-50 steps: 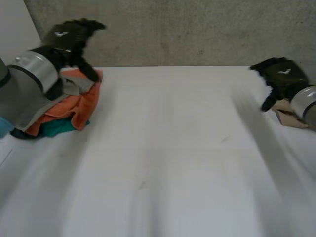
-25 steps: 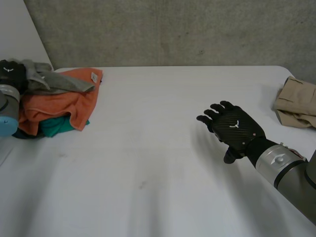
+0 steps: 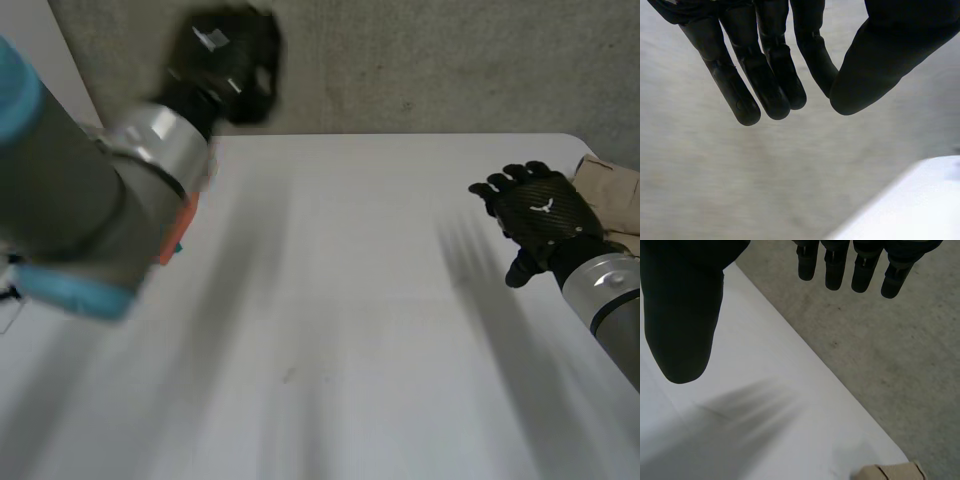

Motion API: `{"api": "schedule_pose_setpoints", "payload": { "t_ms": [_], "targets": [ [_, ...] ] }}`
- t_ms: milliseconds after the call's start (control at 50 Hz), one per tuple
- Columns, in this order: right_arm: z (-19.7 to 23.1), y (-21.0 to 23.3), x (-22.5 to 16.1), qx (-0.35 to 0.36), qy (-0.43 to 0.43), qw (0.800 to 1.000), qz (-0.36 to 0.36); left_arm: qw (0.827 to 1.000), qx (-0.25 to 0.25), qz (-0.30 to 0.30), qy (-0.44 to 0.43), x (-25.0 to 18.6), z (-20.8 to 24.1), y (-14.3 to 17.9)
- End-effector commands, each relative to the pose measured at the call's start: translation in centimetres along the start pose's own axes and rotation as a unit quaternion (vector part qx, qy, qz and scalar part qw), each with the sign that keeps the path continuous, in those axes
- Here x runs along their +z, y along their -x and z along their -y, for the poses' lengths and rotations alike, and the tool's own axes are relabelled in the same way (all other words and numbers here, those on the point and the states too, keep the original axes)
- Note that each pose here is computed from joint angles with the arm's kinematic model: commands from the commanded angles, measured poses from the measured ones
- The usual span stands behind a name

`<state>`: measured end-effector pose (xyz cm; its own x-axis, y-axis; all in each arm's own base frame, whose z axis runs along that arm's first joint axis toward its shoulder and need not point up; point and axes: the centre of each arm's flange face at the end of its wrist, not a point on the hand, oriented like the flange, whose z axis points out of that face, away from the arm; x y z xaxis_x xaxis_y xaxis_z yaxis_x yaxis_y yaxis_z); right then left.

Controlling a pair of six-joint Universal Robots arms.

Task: Fold the laundry.

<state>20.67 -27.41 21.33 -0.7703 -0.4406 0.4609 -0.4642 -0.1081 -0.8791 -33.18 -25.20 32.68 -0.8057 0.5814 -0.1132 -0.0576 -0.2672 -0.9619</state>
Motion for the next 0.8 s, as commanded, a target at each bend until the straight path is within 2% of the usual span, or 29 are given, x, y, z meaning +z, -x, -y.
{"api": "schedule_pose_setpoints", "payload": {
  "t_ms": [20,60,140,160,200,220,260,360,420,440,540,660,720,740,800],
  "targets": [
    [-0.3,-0.4,0.1,0.012,0.005,1.000,-0.002,0.993,-0.026,-0.059,0.095,-2.6,-6.4,-4.6],
    [-0.4,-0.3,0.0,0.012,0.008,1.000,-0.001,0.995,-0.010,-0.037,0.088,-1.8,-6.3,-3.3],
    [-0.5,-0.3,0.0,0.013,0.009,1.000,0.002,0.992,0.070,0.077,0.076,0.7,-6.1,4.9],
    [-0.5,-0.2,0.0,0.013,0.009,1.000,0.002,0.984,0.109,0.119,0.075,1.4,-5.9,8.4],
    [-0.6,-0.2,0.1,0.013,0.009,1.000,0.004,0.975,0.143,0.155,0.074,1.9,-5.6,11.9],
    [-0.6,-0.1,0.1,0.014,0.010,1.000,0.006,0.964,0.176,0.187,0.073,2.4,-5.3,15.2],
    [-0.7,-0.1,0.1,0.013,0.011,1.000,0.006,0.954,0.198,0.210,0.076,2.7,-5.3,17.6],
    [-1.5,0.5,0.3,0.015,0.023,0.999,0.017,0.926,0.234,0.262,0.140,3.0,-11.1,25.2],
    [-1.8,0.8,0.4,0.016,0.028,0.999,0.020,0.915,0.247,0.279,0.157,2.9,-13.3,28.1],
    [-1.9,0.8,0.4,0.017,0.030,0.999,0.022,0.906,0.256,0.289,0.173,2.6,-15.3,29.9],
    [-2.0,0.9,0.4,0.016,0.032,0.999,0.023,0.891,0.278,0.300,0.197,2.3,-19.2,33.2],
    [-2.4,0.8,0.6,0.017,0.037,0.999,0.022,0.898,0.279,0.279,0.193,3.1,-20.4,32.7],
    [-2.3,0.8,0.6,0.017,0.036,0.999,0.021,0.906,0.283,0.269,0.163,4.6,-17.6,30.6],
    [-2.3,0.8,0.6,0.017,0.036,0.999,0.021,0.912,0.286,0.263,0.133,5.5,-14.3,28.7],
    [-2.3,0.7,0.6,0.017,0.035,0.999,0.021,0.922,0.276,0.257,0.093,5.8,-9.8,26.3]
  ]
}}
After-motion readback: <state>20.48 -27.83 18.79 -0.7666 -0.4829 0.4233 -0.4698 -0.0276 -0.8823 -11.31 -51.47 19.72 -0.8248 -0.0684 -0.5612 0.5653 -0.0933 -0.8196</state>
